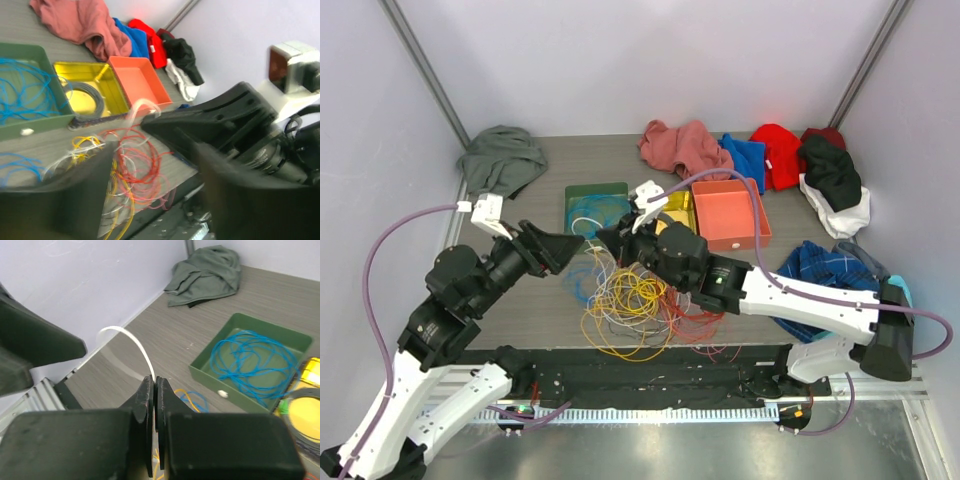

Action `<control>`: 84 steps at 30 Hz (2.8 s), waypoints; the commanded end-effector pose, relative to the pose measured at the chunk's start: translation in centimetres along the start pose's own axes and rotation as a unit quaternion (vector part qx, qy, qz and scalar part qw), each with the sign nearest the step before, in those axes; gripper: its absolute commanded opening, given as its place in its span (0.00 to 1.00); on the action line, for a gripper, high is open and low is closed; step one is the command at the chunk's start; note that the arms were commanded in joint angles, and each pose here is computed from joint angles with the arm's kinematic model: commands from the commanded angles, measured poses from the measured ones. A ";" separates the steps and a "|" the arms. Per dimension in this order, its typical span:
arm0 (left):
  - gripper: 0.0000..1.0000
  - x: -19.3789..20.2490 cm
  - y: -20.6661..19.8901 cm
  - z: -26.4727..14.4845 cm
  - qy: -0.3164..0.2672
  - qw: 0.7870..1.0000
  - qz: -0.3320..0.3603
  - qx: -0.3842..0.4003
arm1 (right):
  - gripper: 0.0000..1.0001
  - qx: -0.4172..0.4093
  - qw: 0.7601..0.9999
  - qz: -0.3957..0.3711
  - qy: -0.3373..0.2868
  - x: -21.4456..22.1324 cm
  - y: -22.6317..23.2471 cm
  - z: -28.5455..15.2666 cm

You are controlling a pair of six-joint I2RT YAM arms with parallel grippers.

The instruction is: Untangle the cables

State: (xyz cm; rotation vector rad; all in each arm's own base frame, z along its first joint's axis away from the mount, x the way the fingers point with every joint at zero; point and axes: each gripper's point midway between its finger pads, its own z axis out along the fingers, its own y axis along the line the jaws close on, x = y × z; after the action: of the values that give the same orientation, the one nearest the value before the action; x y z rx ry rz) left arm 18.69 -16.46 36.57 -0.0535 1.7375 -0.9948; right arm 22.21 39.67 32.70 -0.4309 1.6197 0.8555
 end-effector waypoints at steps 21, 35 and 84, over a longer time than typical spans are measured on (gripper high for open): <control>1.00 5.3 3.1 1.3 -0.057 0.994 -0.038 0.081 | 0.01 -0.012 0.995 -0.002 -0.101 -17.2 0.6 -10.8; 1.00 6.3 2.0 4.8 -0.040 0.992 -0.018 0.121 | 0.01 -0.022 0.996 0.005 -0.091 -16.7 1.1 -10.5; 0.74 5.4 -2.9 0.8 -0.035 0.977 -0.012 0.211 | 0.01 -0.039 0.987 0.026 -0.156 -22.4 1.3 -14.2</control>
State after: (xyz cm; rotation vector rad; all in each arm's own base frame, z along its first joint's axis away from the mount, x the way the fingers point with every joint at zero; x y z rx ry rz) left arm 17.60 -20.96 27.74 0.0413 1.6434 -1.2539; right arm 17.00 26.35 53.96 -0.3259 1.3495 0.9449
